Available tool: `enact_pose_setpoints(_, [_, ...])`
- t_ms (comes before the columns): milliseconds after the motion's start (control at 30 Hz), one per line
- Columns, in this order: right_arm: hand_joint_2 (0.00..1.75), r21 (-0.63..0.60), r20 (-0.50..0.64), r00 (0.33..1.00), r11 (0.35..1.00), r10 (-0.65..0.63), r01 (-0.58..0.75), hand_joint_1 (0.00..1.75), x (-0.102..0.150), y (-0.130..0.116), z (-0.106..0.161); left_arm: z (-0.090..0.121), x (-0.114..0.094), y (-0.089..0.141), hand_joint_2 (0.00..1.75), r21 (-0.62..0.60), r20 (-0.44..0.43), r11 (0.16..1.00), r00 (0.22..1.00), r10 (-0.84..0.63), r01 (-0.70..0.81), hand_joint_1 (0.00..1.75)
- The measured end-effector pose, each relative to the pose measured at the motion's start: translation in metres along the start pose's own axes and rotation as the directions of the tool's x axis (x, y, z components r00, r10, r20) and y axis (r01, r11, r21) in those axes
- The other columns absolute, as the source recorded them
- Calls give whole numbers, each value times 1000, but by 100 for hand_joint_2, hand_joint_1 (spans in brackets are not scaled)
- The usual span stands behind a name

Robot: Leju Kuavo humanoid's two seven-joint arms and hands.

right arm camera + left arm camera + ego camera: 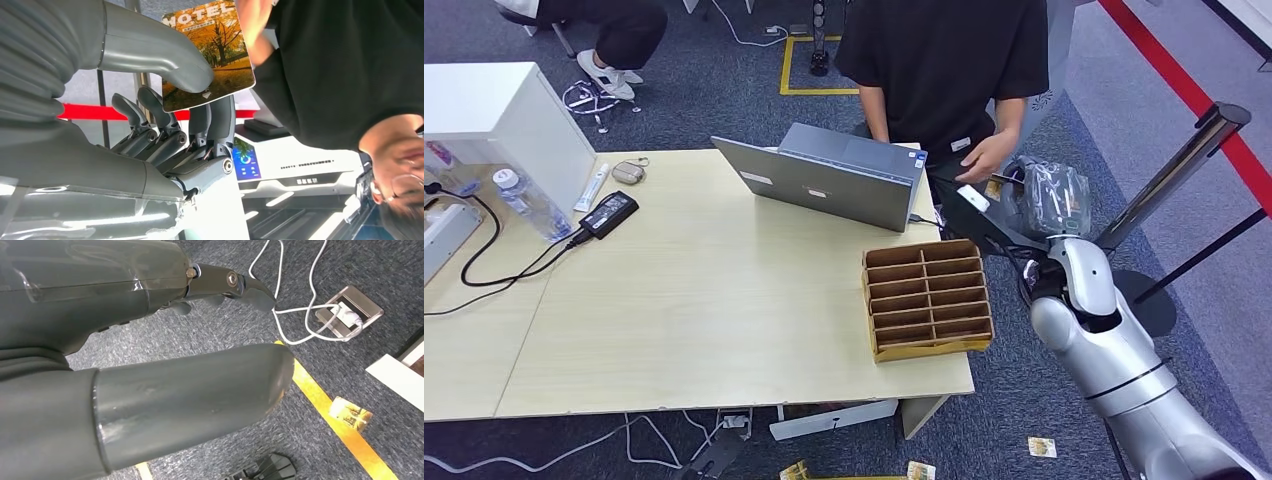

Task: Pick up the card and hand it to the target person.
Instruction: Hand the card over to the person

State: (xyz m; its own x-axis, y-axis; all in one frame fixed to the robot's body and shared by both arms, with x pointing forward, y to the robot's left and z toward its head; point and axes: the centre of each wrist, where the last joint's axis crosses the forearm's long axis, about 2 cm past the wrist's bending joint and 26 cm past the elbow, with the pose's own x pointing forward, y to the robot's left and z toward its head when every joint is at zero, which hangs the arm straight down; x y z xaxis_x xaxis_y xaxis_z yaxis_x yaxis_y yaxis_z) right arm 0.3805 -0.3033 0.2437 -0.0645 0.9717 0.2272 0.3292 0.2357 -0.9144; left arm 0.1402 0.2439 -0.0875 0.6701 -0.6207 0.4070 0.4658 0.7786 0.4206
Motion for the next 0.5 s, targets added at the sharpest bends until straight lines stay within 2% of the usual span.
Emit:
enact_pose_setpoints(233, [175, 46, -28, 1000, 999, 13, -12, 155, -5, 21, 4, 0, 1, -1, 0, -5, 4, 1000, 1000, -8, 8, 0])
enact_pose_setpoints(500, [175, 66, -33, 999, 997, 29, -27, 153, -6, 30, 6, 0, 1, -1, 0, -6, 5, 1000, 1000, -9, 9, 0])
